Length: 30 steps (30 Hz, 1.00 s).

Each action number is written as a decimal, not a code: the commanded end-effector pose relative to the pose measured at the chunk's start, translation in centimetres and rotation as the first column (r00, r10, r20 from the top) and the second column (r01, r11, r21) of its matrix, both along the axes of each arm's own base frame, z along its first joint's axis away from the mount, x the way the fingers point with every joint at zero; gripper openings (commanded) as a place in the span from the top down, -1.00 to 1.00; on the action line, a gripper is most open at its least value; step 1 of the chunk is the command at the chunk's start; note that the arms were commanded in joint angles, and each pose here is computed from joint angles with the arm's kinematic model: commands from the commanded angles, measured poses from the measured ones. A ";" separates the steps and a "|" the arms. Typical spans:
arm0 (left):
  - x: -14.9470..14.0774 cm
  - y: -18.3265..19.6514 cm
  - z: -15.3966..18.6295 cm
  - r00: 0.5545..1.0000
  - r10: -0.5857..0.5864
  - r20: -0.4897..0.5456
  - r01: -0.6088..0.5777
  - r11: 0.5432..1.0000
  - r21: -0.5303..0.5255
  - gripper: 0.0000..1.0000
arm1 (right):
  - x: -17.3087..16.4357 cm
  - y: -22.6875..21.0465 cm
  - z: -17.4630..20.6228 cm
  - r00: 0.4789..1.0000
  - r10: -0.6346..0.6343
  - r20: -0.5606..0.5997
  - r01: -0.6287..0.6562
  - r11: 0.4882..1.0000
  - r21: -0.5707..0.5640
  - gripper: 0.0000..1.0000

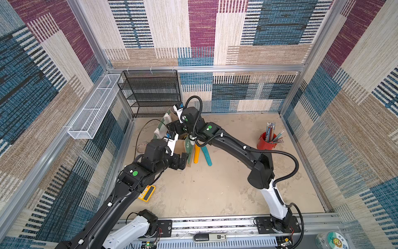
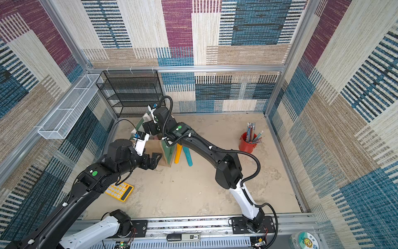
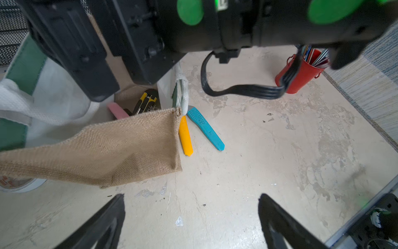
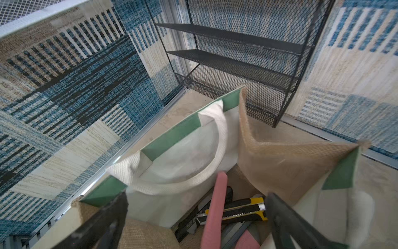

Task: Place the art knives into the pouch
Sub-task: Place the utility knife in the pouch.

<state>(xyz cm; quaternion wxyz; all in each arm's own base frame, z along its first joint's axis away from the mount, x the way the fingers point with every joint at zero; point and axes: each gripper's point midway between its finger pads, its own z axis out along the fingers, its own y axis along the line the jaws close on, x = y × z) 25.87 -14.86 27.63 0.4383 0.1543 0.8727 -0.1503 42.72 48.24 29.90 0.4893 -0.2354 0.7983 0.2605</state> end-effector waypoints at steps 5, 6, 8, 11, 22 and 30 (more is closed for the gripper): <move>0.5 -0.7 0.9 0.999 -0.022 0.042 0.023 0.999 -0.030 -0.98 | 0.4 -3.6 4.6 0.991 -0.081 0.103 0.074 0.995 0.063 -0.99; 0.6 -0.8 1.0 0.999 -0.024 0.044 0.026 0.999 -0.035 -0.98 | 0.2 -4.2 4.9 0.990 -0.092 0.108 0.085 0.994 0.067 -0.99; 0.7 -0.9 1.1 0.998 -0.027 0.052 0.029 0.999 -0.039 -0.98 | 0.1 -5.6 5.6 0.985 -0.125 0.122 0.116 0.990 0.078 -0.99; 0.8 -1.1 1.4 0.997 -0.035 0.063 0.038 0.999 -0.038 -0.98 | 0.1 -8.5 6.6 0.970 -0.202 0.135 0.189 0.976 0.103 -0.99; 1.6 -3.7 1.8 0.994 -0.105 0.022 0.107 0.988 -0.111 -0.98 | -0.3 -20.2 5.0 0.931 -0.361 0.048 0.343 0.914 0.218 -0.99; 2.5 -6.5 0.4 0.985 -0.164 -0.055 0.149 0.966 -0.213 -0.98 | -1.0 -23.0 -3.9 0.930 -0.357 -0.087 0.366 0.922 0.123 -0.99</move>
